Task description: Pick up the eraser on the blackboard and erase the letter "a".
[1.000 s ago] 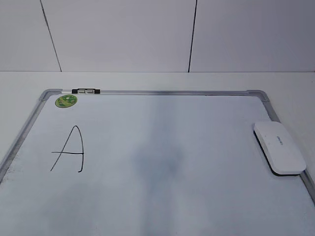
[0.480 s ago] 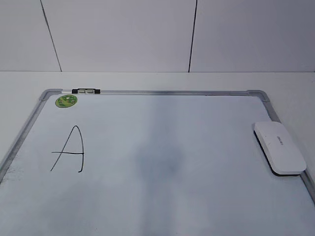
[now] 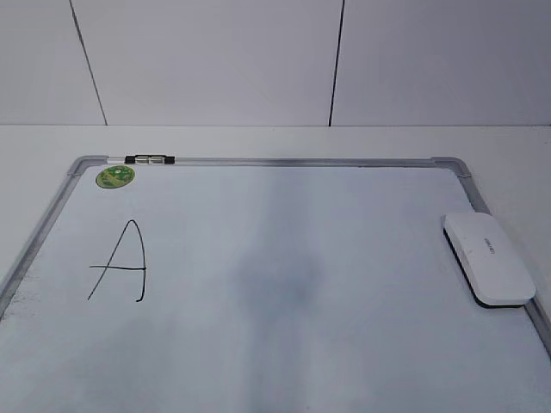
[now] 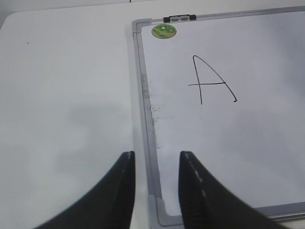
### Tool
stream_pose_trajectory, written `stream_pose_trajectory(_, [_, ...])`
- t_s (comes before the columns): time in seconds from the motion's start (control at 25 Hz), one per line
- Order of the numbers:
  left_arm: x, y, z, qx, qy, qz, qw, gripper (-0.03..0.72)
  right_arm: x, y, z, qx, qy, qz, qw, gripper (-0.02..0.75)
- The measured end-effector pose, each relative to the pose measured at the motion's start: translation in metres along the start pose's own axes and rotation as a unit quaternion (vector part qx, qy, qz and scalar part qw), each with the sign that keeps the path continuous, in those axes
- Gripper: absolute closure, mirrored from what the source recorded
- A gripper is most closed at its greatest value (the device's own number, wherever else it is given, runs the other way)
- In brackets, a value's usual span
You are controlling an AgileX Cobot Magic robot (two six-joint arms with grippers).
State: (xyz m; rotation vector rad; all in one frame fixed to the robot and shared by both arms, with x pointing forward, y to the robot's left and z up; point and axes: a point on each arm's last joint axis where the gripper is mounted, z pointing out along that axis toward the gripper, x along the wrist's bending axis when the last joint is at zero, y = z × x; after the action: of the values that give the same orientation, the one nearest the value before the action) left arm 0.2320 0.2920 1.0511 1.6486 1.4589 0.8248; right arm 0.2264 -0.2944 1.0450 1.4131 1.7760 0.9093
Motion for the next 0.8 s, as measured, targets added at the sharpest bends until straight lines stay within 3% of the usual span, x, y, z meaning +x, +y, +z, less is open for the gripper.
stream_pose_trajectory(0.8, [0.0000,0.0000,0.0000,0.000,0.000,0.000,1.000,0.454,0.0000,0.0000,0.0000,0.000,0.000,0.000,1.000,0.146])
